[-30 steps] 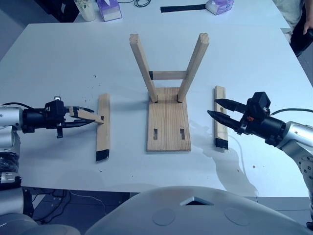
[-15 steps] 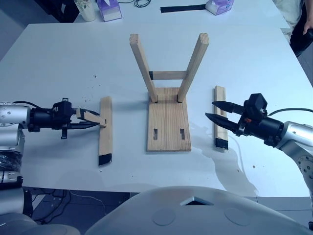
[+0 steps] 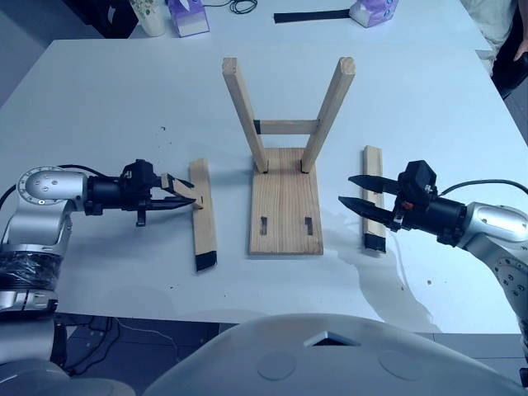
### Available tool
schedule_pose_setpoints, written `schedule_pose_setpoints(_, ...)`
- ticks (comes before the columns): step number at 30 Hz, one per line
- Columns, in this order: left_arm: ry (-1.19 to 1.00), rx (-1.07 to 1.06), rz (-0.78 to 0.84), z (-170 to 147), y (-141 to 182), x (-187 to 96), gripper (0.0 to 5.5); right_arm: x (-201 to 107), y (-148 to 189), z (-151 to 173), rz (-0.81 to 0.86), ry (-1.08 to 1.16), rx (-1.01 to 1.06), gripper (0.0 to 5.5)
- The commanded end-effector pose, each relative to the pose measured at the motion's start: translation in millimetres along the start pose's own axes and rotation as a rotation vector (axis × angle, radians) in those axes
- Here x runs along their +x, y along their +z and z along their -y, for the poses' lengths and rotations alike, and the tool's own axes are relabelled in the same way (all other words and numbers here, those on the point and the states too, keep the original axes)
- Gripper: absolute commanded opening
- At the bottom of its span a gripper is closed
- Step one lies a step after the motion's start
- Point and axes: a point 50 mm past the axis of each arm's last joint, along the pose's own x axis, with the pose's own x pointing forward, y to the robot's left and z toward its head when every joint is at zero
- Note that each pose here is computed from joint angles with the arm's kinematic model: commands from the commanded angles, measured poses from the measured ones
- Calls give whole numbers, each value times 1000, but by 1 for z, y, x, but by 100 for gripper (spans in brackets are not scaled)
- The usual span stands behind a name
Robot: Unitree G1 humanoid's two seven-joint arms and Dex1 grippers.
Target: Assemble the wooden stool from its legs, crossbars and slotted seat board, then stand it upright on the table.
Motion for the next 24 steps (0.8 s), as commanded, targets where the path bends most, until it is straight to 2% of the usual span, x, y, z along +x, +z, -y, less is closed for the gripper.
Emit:
schedule_pose_setpoints(1, 13, -105, -95, 10, -26, 21, 166, 1, 0, 1, -16, -2, -25, 230)
schedule_pose_setpoints(8, 124, -122, -33, 18, -31, 48, 285, 5, -5, -1, -38, 8, -31, 230)
schedule_pose_setpoints(13, 177, -185, -5, 30, -41, 35, 367, 3, -5, 3, -50, 10, -46, 230)
schedule_pose_setpoints(18, 180, -206, 91, 35, -31, 21, 367, 1, -5, 5, -50, 8, -55, 230)
schedule_pose_setpoints(24, 189, -269, 297, 34, 2, 13, 367, 1, -3, 6, -49, 14, -68, 230)
